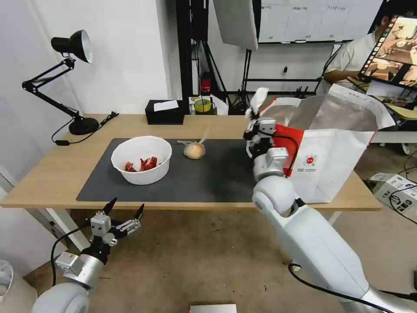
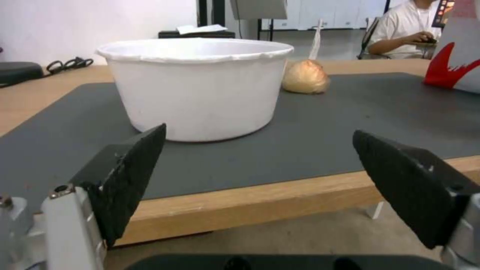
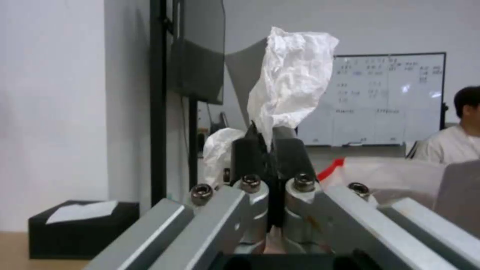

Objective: Pick up the trash from the table and place it into the takeout bag.

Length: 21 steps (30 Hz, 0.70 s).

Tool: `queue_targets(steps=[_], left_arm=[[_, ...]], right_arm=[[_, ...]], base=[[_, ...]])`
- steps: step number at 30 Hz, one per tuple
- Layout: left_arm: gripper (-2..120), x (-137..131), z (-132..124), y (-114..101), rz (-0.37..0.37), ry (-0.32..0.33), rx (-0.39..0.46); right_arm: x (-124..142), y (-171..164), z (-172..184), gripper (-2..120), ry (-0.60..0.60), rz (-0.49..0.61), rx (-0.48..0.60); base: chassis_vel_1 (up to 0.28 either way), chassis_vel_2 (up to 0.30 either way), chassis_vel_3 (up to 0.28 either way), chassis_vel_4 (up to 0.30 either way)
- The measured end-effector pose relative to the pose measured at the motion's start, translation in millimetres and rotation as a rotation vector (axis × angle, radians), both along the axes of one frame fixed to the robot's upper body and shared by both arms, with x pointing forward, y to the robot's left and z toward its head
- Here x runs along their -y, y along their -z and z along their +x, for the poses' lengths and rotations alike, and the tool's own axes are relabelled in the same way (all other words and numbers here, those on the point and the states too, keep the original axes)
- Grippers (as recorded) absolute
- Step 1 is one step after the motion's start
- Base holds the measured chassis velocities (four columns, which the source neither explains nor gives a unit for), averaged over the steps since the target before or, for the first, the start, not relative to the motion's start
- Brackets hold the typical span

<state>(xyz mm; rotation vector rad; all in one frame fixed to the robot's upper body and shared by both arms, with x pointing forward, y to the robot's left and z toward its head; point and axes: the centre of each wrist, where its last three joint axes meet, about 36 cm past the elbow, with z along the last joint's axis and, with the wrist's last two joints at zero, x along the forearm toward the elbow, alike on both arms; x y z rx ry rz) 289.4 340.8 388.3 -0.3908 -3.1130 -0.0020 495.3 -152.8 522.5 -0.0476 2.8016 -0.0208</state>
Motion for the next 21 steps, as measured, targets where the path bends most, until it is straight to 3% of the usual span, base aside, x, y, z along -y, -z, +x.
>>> queue_targets(steps=[10,16,21], left_arm=[[100,1.3,-0.4,0.0,-0.001,0.003,-0.001],[100,2.6,-1.8,0.3,-0.001,0.006,-0.004],[100,5.1,-2.6,1.5,-0.003,0.010,-0.007]], right_arm=[[14.1,-15.3,4.7,0,0.014,0.027,0.045],[24.7,-26.1,0.0,0,0.151,0.030,-0.002],[30.9,-34.3,-2.3,0,0.197,0.047,-0.011]], base=[[0.000,0.000,0.000,0.000],[0.000,0.000,0.000,0.000],[0.000,0.000,0.000,0.000]])
